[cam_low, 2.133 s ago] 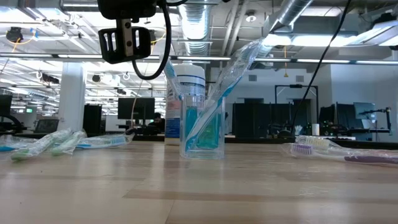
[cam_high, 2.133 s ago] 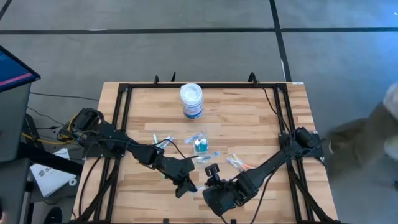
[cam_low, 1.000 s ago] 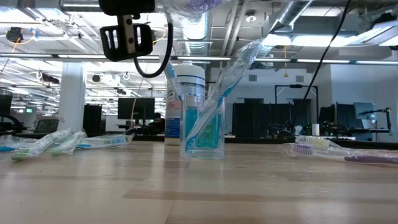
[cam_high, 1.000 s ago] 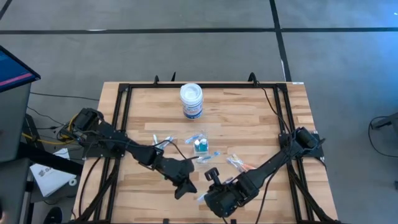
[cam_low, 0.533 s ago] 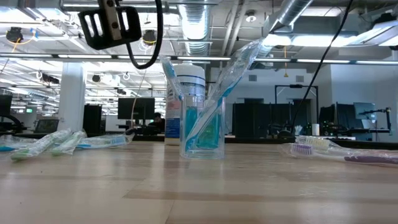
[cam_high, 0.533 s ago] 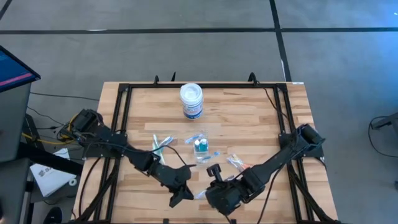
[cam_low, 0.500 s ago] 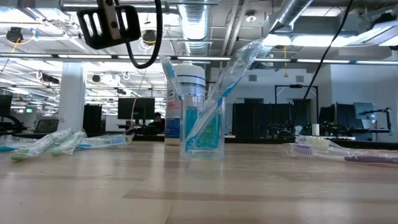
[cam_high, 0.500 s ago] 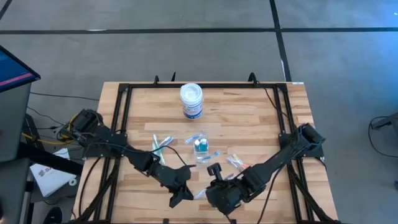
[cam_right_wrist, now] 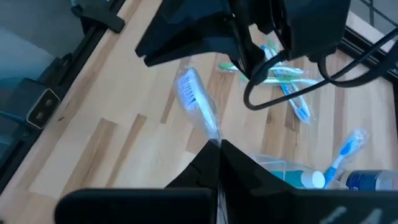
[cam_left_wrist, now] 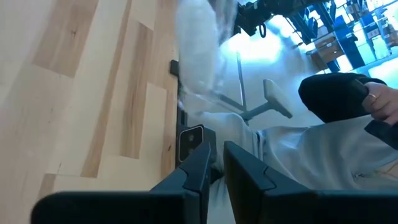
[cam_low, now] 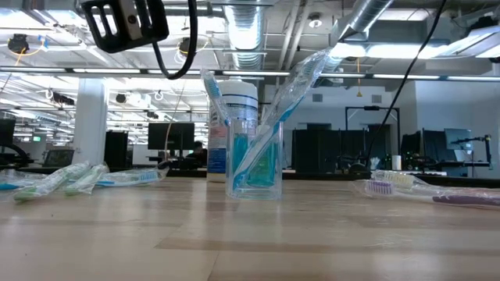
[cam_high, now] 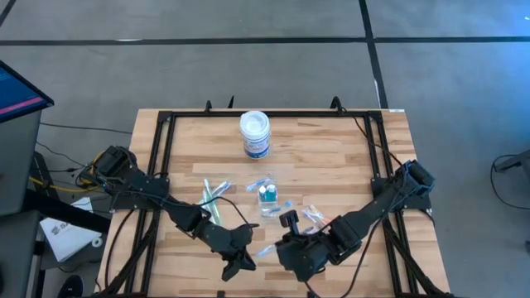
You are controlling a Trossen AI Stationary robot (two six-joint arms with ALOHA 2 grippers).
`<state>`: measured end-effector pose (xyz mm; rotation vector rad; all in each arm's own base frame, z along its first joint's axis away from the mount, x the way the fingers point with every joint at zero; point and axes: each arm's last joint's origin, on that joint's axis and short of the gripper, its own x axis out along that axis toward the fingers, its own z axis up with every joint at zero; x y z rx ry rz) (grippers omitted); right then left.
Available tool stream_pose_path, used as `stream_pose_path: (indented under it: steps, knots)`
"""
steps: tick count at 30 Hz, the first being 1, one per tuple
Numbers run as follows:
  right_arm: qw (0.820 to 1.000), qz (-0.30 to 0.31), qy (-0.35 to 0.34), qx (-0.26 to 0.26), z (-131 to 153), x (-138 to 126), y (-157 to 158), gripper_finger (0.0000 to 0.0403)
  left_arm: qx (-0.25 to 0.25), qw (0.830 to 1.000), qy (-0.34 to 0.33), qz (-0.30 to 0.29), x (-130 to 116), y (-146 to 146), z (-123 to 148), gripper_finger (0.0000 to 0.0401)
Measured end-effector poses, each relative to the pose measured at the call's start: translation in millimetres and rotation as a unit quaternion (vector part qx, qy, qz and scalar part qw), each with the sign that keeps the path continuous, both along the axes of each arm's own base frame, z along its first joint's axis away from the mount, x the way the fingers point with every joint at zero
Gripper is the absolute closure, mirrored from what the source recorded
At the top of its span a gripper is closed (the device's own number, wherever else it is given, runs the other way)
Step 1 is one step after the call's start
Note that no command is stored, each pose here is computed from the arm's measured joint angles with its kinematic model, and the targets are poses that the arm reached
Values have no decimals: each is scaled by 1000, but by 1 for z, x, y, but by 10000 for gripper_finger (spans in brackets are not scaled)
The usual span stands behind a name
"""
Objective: Pick & Place toothbrushing station
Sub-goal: Put the right purple toothbrush into the Transparent organizer
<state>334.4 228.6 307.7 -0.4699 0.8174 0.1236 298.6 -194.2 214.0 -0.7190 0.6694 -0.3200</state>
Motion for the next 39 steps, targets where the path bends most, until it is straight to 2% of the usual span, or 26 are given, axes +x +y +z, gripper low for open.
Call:
stream_pose_path:
  steps: [10, 19, 27, 39]
  knots:
    - [1000, -14, -22, 8, 11, -11, -11, 403, 10, 1000, -7, -4, 0, 0, 0, 362]
    - [991, -16, -119, 59, 15, -36, -30, 403, 13, 1000, -14, 6, 1, 0, 1, 362]
    - [969, -16, -225, 100, 7, -59, -53, 403, 15, 1000, -16, 9, 1, 1, 1, 362]
    - [913, -3, -379, 150, -17, -67, -93, 403, 43, 998, -40, 6, 2, 1, 2, 362]
